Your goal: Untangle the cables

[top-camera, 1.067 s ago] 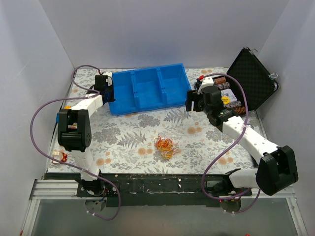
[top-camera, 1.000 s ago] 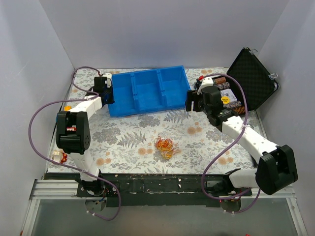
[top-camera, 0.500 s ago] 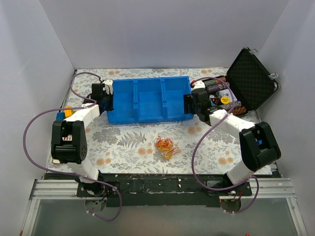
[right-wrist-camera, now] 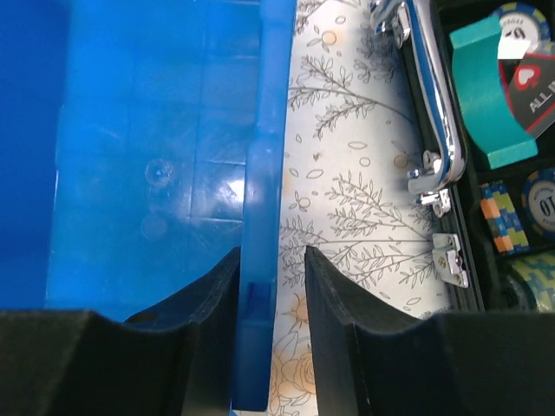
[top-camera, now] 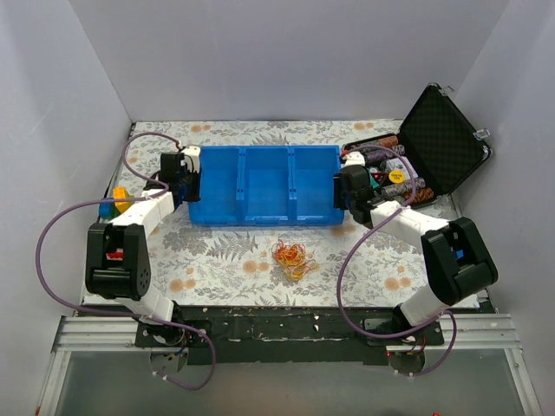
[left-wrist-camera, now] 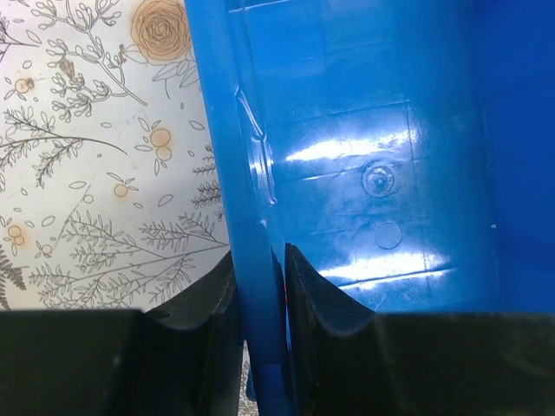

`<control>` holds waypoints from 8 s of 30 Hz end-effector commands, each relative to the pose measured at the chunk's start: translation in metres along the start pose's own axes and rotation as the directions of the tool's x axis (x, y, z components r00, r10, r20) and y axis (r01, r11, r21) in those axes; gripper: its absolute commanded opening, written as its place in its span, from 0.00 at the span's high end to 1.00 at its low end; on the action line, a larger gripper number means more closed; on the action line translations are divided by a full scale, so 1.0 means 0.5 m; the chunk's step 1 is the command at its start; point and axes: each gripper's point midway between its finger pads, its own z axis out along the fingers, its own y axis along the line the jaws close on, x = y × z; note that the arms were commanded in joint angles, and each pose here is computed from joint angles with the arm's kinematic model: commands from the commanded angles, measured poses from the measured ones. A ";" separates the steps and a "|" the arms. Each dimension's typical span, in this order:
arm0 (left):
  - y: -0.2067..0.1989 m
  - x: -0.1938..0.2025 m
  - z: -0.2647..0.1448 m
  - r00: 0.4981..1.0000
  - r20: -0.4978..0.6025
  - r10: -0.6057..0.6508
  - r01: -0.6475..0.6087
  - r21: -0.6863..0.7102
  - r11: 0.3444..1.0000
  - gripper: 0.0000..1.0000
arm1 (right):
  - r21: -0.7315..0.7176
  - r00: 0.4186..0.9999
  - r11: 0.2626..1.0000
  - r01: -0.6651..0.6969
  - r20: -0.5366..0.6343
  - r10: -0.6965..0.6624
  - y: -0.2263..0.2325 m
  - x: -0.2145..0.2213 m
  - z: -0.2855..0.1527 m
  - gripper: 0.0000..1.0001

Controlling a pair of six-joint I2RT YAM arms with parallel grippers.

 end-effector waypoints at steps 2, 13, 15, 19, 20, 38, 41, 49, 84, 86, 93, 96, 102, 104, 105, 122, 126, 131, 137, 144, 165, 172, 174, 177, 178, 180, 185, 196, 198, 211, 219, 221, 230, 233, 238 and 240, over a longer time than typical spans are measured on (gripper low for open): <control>-0.051 -0.025 -0.054 0.998 0.055 0.022 -0.027 0.089 0.996 0.97 | -0.022 0.997 0.999 -0.043 0.066 0.045 0.007 -0.029 -0.021 0.59; -0.065 -0.011 -0.083 0.999 0.033 0.038 -0.042 0.127 0.991 0.74 | -0.051 0.992 0.997 -0.063 0.105 0.068 0.026 -0.112 -0.041 0.57; -0.070 -0.006 -0.081 0.999 0.028 0.027 -0.031 0.139 0.990 0.65 | -0.050 0.993 0.997 -0.066 0.090 0.071 0.027 -0.097 -0.036 0.56; -0.081 0.012 -0.071 1.000 0.014 0.016 -0.018 0.163 0.987 0.60 | -0.024 0.997 0.998 -0.057 0.058 0.059 0.019 -0.074 -0.021 0.56; -0.080 0.016 -0.067 1.000 0.010 0.014 -0.015 0.157 0.987 0.60 | -0.022 0.997 0.998 -0.055 0.054 0.056 0.019 -0.072 -0.018 0.56; -0.061 -0.045 -0.012 0.998 0.063 0.017 -0.024 0.113 0.993 0.78 | 0.010 0.999 0.999 -0.046 0.017 0.045 0.019 -0.100 0.020 0.78; -0.077 -0.043 -0.021 0.998 0.064 0.011 -0.021 0.154 0.988 0.77 | 0.014 0.998 0.998 -0.054 0.039 0.054 0.010 -0.090 0.019 0.73; -0.097 -0.073 -0.112 0.987 0.141 0.079 -0.104 0.181 0.978 0.36 | -0.090 0.990 0.988 -0.129 0.044 0.133 0.026 -0.129 0.005 0.26; -0.524 0.157 -0.294 0.706 0.565 0.427 -0.663 0.739 0.119 0.02 | -0.715 0.995 0.699 0.013 -0.063 -0.083 0.275 0.158 -0.310 0.39; -0.525 0.156 -0.272 0.693 0.571 0.440 -0.678 0.724 0.129 0.04 | -0.711 0.994 0.703 0.014 -0.067 -0.087 0.274 0.160 -0.305 0.39; -0.557 0.161 -0.233 0.683 0.568 0.459 -0.681 0.723 0.119 0.48 | -0.724 0.990 0.690 0.013 -0.088 -0.110 0.278 0.184 -0.300 0.51; -0.563 0.171 -0.218 0.675 0.560 0.479 -0.682 0.722 0.117 0.51 | -0.722 0.988 0.691 0.017 -0.093 -0.121 0.274 0.193 -0.301 0.58; -0.564 0.158 -0.173 0.667 0.534 0.520 -0.688 0.708 0.155 0.58 | -0.724 0.987 0.688 0.048 -0.072 -0.145 0.267 0.204 -0.317 0.60; -0.567 0.155 -0.167 0.659 0.540 0.524 -0.695 0.704 0.148 0.63 | -0.722 0.985 0.691 0.045 -0.082 -0.151 0.262 0.214 -0.317 0.62; -0.568 0.153 -0.166 0.658 0.542 0.523 -0.696 0.703 0.146 0.64 | -0.722 0.984 0.691 0.045 -0.088 -0.156 0.261 0.220 -0.318 0.62; -0.542 0.192 -0.158 0.605 0.515 0.608 -0.696 0.712 0.090 0.64 | -0.735 0.982 0.673 0.080 -0.059 -0.182 0.266 0.205 -0.327 0.66; -0.548 0.179 -0.139 0.592 0.523 0.613 -0.709 0.699 0.089 0.63 | -0.746 0.981 0.660 0.085 -0.055 -0.188 0.267 0.204 -0.336 0.68; -0.563 0.171 -0.140 0.610 0.528 0.590 -0.696 0.713 0.081 0.73 | -0.754 0.981 0.651 0.087 -0.047 -0.186 0.266 0.201 -0.345 0.72; -0.569 0.164 -0.184 0.630 0.534 0.564 -0.685 0.724 0.081 1.00 | -0.748 0.982 0.654 0.109 -0.019 -0.186 0.265 0.182 -0.350 0.73; -0.572 0.114 -0.291 0.675 0.554 0.487 -0.679 0.724 0.117 1.00 | -0.712 0.985 0.680 0.175 0.123 -0.124 0.272 0.082 -0.357 0.38; -0.607 -0.040 -0.469 0.775 0.560 0.294 -0.626 0.745 0.231 1.00 | -0.872 0.941 0.387 0.300 0.336 0.027 0.410 0.012 -0.420 0.18; -0.607 -0.143 -0.548 0.758 0.620 0.200 -0.651 0.705 0.280 1.00 | -0.930 0.986 0.328 0.167 0.160 -0.048 0.429 0.102 -0.392 0.48; -0.603 -0.169 -0.570 0.749 0.638 0.177 -0.658 0.691 0.299 1.00 | -0.929 0.988 0.338 0.152 0.138 -0.066 0.420 0.128 -0.384 0.48; -0.590 -0.201 -0.599 0.730 0.667 0.150 -0.671 0.656 0.345 1.00 | -0.919 0.989 0.369 0.140 0.113 -0.093 0.398 0.169 -0.371 0.49; -0.585 -0.212 -0.604 0.720 0.678 0.146 -0.676 0.640 0.364 1.00 | -0.915 0.989 0.381 0.135 0.103 -0.103 0.389 0.184 -0.368 0.49; -0.571 -0.237 -0.619 0.686 0.714 0.141 -0.698 0.591 0.404 1.00 | -0.905 0.989 0.406 0.128 0.085 -0.121 0.372 0.210 -0.361 0.49; -0.523 -0.319 -0.643 0.582 0.800 0.147 -0.720 0.423 0.550 1.00 | -0.876 0.988 0.471 0.107 0.041 -0.149 0.331 0.266 -0.349 0.49; -0.481 -0.445 -0.736 0.463 0.883 0.082 -0.679 0.294 0.672 1.00 | -0.842 0.986 0.529 0.108 0.025 -0.163 0.301 0.293 -0.346 0.51; -0.482 -0.437 -0.735 0.472 0.877 0.085 -0.682 0.302 0.666 1.00 | -0.839 0.985 0.530 0.124 0.040 -0.167 0.303 0.280 -0.348 0.51; -0.338 -0.343 -0.521 0.717 0.690 0.094 -0.351 0.242 0.905 1.00 | -0.857 0.975 0.464 0.222 0.200 -0.096 0.341 0.131 -0.418 0.54; -0.227 -0.225 -0.358 0.825 0.554 0.111 -0.257 0.193 0.947 1.00 | -0.869 0.973 0.438 0.232 0.205 -0.108 0.348 0.121 -0.431 0.60; -0.213 -0.216 -0.333 0.836 0.537 0.112 -0.240 0.174 0.955 1.00 | -0.870 0.973 0.437 0.229 0.198 -0.116 0.348 0.125 -0.430 0.62; -0.201 -0.150 -0.218 0.868 0.460 0.187 -0.275 0.133 0.952 0.90 | -0.867 0.974 0.444 0.227 0.195 -0.117 0.346 0.128 -0.425 0.60; -0.206 -0.137 -0.184 0.882 0.421 0.213 -0.298 0.147 0.943 0.68 | -0.863 0.973 0.449 0.232 0.203 -0.113 0.346 0.122 -0.426 0.60; -0.203 -0.182 -0.187 0.879 0.435 0.196 -0.286 0.152 0.946 0.40 | -0.856 0.969 0.455 0.246 0.222 -0.106 0.345 0.109 -0.430 0.60; -0.202 -0.207 -0.201 0.867 0.455 0.202 -0.297 0.148 0.943 0.30 | -0.857 0.969 0.454 0.246 0.224 -0.103 0.347 0.105 -0.431 0.60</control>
